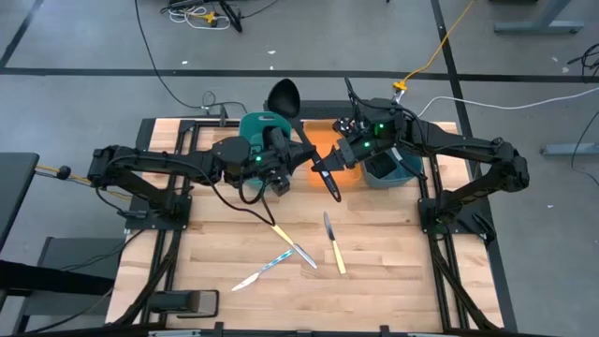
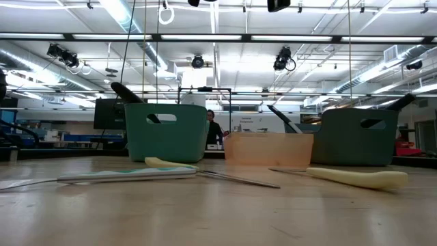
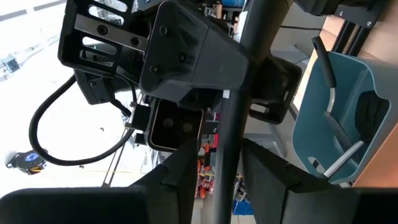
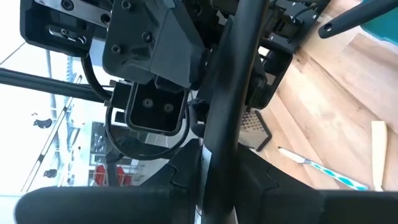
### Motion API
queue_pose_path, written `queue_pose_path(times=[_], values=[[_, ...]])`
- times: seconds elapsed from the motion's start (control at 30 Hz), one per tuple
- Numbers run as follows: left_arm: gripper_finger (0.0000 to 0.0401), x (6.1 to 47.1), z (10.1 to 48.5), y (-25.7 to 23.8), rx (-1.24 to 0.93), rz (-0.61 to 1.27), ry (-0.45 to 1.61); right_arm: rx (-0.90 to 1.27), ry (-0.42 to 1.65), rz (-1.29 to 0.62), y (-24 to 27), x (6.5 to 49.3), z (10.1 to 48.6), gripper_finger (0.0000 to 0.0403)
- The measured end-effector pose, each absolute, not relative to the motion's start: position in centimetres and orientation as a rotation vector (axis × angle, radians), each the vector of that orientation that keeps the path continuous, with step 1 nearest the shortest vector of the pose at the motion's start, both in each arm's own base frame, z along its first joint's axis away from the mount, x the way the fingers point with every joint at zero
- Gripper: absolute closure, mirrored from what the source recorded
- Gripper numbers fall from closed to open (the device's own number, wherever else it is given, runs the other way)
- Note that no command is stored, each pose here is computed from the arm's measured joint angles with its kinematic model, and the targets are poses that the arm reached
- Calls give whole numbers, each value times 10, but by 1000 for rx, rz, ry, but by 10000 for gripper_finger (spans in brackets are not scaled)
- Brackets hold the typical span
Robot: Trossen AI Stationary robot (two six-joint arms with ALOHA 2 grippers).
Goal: Pick & Place Kitchen Items
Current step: Put the black serving spoon into the light green bin
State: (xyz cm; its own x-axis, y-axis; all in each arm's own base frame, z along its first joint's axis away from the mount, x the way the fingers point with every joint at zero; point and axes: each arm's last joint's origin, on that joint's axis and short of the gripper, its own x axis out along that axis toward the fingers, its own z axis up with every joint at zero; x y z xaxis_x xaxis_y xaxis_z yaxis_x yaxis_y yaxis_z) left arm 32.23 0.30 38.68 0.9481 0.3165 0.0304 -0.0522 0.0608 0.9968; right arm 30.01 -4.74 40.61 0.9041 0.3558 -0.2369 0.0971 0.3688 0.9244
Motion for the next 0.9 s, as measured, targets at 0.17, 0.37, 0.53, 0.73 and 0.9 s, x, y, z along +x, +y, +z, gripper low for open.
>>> queue_pose_path(times=[0.17,0.37,0.53,0.73,0.9], values=[[278,322,387,3,1487,282,217,1206,455,198,-44,300,406,332],[278,322,387,3,1487,282,217,1207,462,208,-43,301,406,332],[278,322,386,3,1488,279,219,1213,482,227,-43,303,404,332],[280,322,386,3,1489,279,224,1211,484,229,-43,304,403,332],[307,322,386,3,1485,278,225,1209,483,231,-43,304,403,332]])
